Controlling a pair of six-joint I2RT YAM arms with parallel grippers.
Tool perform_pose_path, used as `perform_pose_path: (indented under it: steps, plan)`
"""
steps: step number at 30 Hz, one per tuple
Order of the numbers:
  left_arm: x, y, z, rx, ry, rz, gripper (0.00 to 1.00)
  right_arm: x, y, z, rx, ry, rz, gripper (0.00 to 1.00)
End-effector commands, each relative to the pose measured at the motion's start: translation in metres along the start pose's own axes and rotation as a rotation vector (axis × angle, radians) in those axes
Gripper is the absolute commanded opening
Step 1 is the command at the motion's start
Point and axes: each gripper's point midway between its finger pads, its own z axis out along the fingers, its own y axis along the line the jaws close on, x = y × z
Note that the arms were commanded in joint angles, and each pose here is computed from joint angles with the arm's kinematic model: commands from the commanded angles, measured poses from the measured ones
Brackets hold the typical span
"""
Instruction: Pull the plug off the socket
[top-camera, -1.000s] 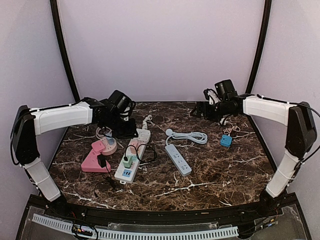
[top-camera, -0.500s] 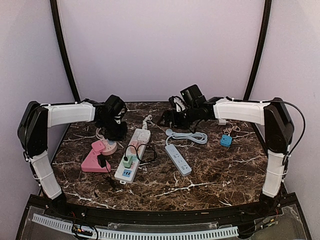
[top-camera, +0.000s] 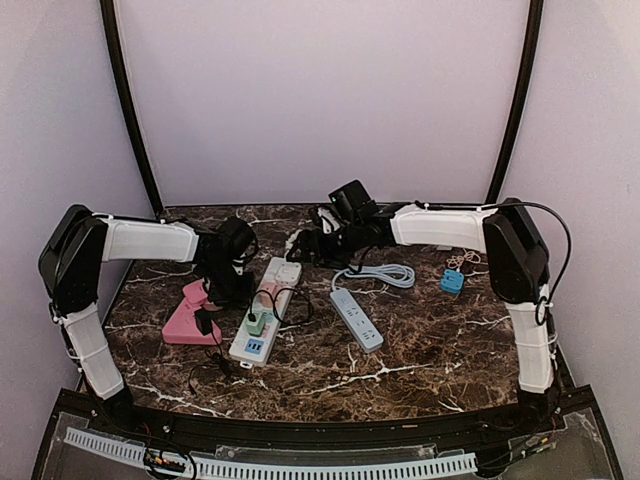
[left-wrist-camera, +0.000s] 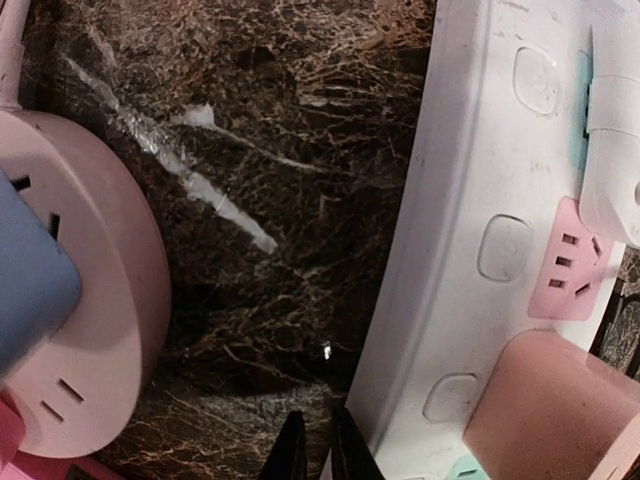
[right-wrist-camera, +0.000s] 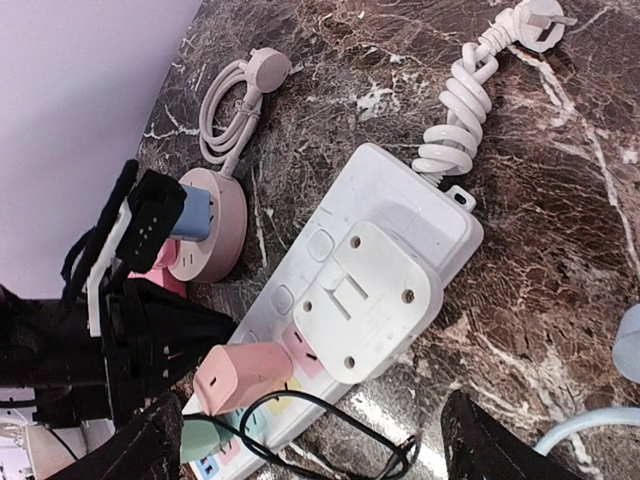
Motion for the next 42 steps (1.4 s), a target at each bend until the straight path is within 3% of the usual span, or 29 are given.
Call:
perform_pose_path:
  steps: [1,15,31,42]
  plan:
    - [0.014,-0.007,0.003,0.008,0.010,-0.003,0.09,-0.003,0.006,0.020,-0.041,0.009,0.013,0.86]
    - [0.030,-0.052,-0.004,0.127,-0.008,0.014,0.08,0.003,-0.017,0.054,-0.015,0.040,0.064,0.84]
    - [0.023,-0.047,-0.012,0.096,-0.052,0.020,0.08,-0.001,0.006,0.037,-0.110,0.024,0.078,0.77]
    - [0.003,-0.048,-0.024,0.107,-0.109,0.022,0.08,0.001,0.007,0.036,-0.119,0.021,0.099,0.66]
